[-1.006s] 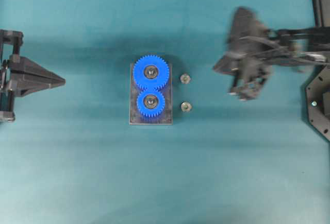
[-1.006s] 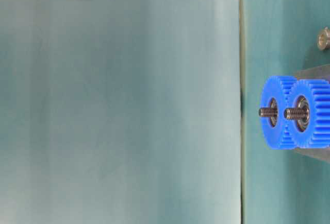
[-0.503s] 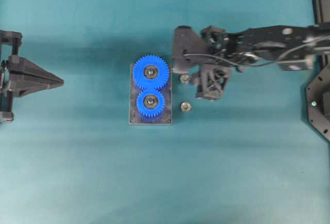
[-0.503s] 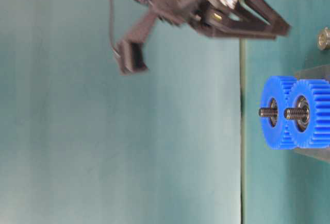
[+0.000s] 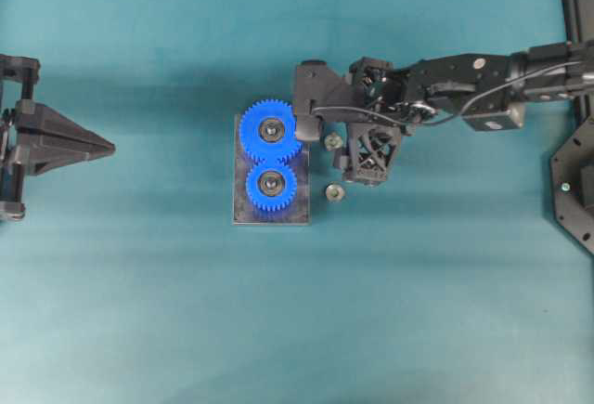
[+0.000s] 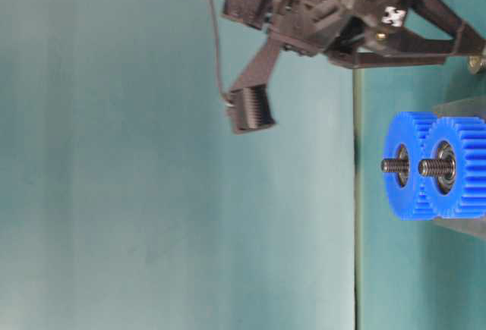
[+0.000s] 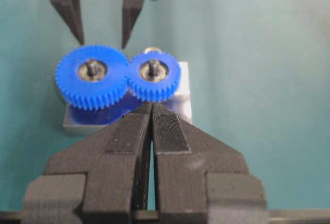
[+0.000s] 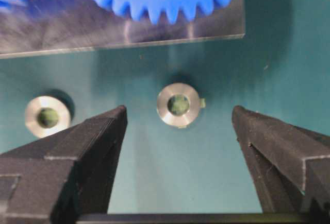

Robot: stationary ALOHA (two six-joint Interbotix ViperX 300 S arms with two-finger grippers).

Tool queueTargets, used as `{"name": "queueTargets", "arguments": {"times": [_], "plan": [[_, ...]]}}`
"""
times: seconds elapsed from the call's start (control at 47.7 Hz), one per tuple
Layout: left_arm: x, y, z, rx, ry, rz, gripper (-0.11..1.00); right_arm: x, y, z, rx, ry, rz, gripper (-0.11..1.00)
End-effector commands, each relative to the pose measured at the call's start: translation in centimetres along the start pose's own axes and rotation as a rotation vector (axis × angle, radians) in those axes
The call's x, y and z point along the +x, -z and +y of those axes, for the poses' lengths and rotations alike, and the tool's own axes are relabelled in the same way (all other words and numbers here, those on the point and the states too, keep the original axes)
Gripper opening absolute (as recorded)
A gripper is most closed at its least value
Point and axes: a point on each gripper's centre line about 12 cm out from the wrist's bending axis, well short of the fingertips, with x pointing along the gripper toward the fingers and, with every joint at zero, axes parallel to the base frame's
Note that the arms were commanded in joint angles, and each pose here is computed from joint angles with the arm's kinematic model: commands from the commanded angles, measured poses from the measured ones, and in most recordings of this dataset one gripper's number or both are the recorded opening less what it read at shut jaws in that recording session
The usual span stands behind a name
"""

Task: Insert the washer onto the shaft.
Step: 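Move the right gripper over the upper silver washer beside the plate, then close the right gripper on the upper washer and lift it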

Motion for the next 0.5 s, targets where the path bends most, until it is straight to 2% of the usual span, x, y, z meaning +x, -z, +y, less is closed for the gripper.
{"name": "queueTargets", "arguments": {"times": [0.0,0.314,0.482], "plan": [[0.1,-0.4,0.0,0.000,-0.002,-0.009,-0.01,-0.3,-1.0,-0.3,-0.002,0.008,-0.035,0.86],[0.2,-0.1,0.0,-0.002,-0.002,0.000,-0.01,0.8,-1.5,-0.7,0.025,0.012,-0.038,0.83],[0.2,-0.2,0.0,-0.002,-0.002,-0.002,-0.01,0.8,-1.3,-0.7,0.027,0.008,-0.018,0.65]]}}
